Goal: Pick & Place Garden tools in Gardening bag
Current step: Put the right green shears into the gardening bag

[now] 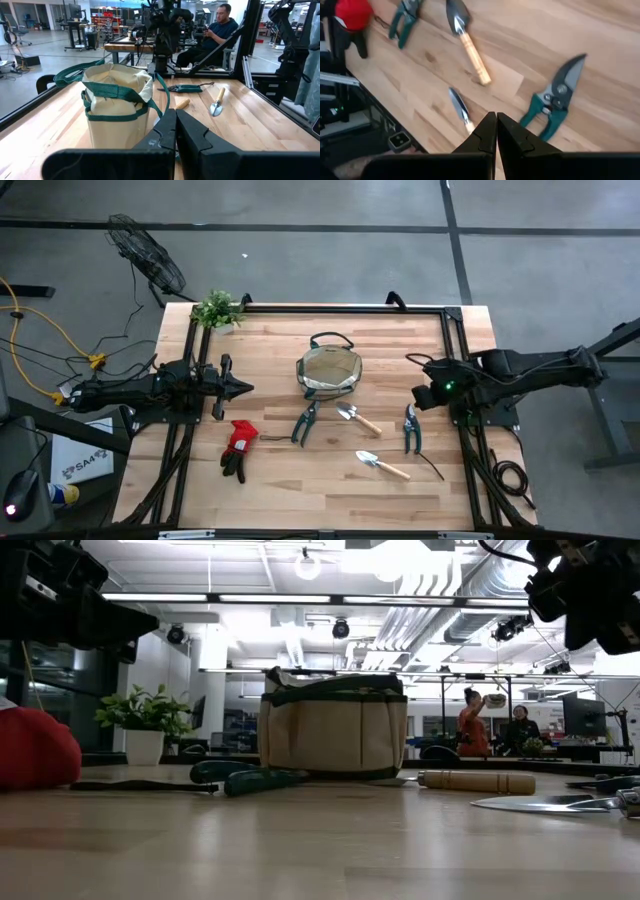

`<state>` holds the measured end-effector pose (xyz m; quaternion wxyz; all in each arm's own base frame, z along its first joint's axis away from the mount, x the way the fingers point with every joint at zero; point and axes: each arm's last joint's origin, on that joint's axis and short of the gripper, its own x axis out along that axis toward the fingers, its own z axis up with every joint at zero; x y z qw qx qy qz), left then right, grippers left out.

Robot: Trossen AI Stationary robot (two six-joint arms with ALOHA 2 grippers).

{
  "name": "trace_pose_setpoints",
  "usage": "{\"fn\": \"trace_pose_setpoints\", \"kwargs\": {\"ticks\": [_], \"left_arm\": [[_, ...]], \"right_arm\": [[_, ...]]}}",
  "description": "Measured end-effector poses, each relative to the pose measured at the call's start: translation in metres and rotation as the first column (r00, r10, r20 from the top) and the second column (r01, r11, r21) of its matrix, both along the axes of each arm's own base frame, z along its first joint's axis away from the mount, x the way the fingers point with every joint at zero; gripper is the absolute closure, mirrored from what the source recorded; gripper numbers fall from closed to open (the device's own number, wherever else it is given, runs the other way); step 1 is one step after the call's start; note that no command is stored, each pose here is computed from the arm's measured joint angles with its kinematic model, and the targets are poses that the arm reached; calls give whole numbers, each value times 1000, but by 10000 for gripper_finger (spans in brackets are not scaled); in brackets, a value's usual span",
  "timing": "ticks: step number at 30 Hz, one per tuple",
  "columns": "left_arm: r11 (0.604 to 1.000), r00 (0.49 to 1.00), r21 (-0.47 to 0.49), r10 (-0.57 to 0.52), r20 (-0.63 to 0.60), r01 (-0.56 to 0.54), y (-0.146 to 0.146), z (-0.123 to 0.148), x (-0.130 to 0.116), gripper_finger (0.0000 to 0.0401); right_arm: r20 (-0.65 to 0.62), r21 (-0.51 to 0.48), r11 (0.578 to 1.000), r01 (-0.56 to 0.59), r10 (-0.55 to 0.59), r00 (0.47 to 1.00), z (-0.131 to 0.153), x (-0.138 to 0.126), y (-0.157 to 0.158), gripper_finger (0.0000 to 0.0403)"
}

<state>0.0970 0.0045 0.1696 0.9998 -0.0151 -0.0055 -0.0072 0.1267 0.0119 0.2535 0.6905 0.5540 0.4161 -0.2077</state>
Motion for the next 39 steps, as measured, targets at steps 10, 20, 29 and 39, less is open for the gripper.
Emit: {"fn": "trace_pose_setpoints", "kwargs": {"ticks": [10,20,29,39], "left_arm": [[1000,1000,0,0,0,0,0,0,0,400],[1000,1000,0,0,0,0,0,0,0,400],[1000,1000,0,0,0,0,0,0,0,400],[1000,1000,0,0,0,0,0,0,0,400]], "right_arm": [[-8,39,999,-34,34,999,0,0,1,399],[-10,59,997,-51,52,999,0,0,2,399],[-10,52,998,-45,45,999,0,0,2,398],[-37,32,999,-31,32,999,-4,4,1,398]]}}
